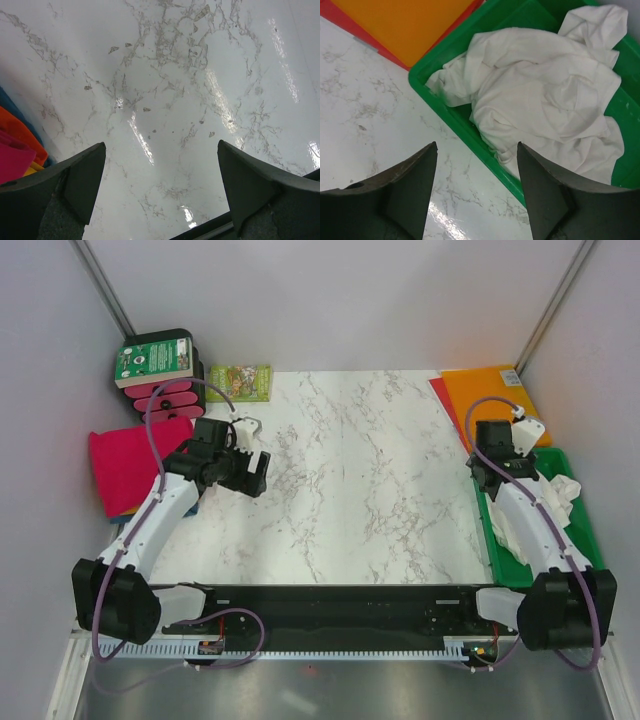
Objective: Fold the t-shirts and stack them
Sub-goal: Grab the tshirt from the pile
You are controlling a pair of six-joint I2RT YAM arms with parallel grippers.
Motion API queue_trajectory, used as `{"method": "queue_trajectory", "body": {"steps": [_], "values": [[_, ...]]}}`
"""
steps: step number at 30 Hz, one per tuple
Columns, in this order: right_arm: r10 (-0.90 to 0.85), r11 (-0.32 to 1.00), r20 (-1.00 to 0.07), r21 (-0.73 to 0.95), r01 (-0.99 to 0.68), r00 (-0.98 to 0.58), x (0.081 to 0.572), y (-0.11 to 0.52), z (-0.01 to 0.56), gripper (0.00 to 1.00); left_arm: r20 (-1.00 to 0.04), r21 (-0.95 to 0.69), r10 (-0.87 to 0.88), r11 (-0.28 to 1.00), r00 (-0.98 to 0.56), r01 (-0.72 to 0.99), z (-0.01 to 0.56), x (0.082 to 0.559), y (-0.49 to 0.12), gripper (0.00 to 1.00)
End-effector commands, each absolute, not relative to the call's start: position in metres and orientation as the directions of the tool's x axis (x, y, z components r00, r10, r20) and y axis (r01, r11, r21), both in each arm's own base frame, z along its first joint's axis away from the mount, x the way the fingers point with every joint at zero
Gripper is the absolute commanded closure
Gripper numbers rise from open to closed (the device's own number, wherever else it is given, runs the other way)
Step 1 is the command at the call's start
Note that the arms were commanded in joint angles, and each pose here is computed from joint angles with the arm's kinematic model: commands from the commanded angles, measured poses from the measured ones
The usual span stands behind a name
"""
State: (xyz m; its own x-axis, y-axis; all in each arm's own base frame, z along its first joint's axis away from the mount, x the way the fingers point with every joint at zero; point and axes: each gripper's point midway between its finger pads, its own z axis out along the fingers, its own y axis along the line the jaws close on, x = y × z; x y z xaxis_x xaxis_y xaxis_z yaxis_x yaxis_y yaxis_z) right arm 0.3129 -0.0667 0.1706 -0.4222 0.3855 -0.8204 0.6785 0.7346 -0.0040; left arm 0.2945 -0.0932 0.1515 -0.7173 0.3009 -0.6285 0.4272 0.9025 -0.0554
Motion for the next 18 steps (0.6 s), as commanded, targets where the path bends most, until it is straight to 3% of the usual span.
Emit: {"method": "queue_trajectory", "body": {"steps": [1, 18], "values": [[0.568, 0.662, -0.706, 0.087, 0.744, -0.423, 0.308, -0.074, 0.125, 0.29, -0.646, 0.009, 0.351, 0.891, -0.678, 0.453, 0.159, 0.301, -0.091, 0.00], [0.607, 0.568, -0.652, -0.044, 0.822, -0.454, 0.325, -0.115, 0.069, 0.40, -0.593, 0.036, 0.436, 0.854, -0.677, 0.518, 0.123, 0.289, -0.086, 0.00]]}}
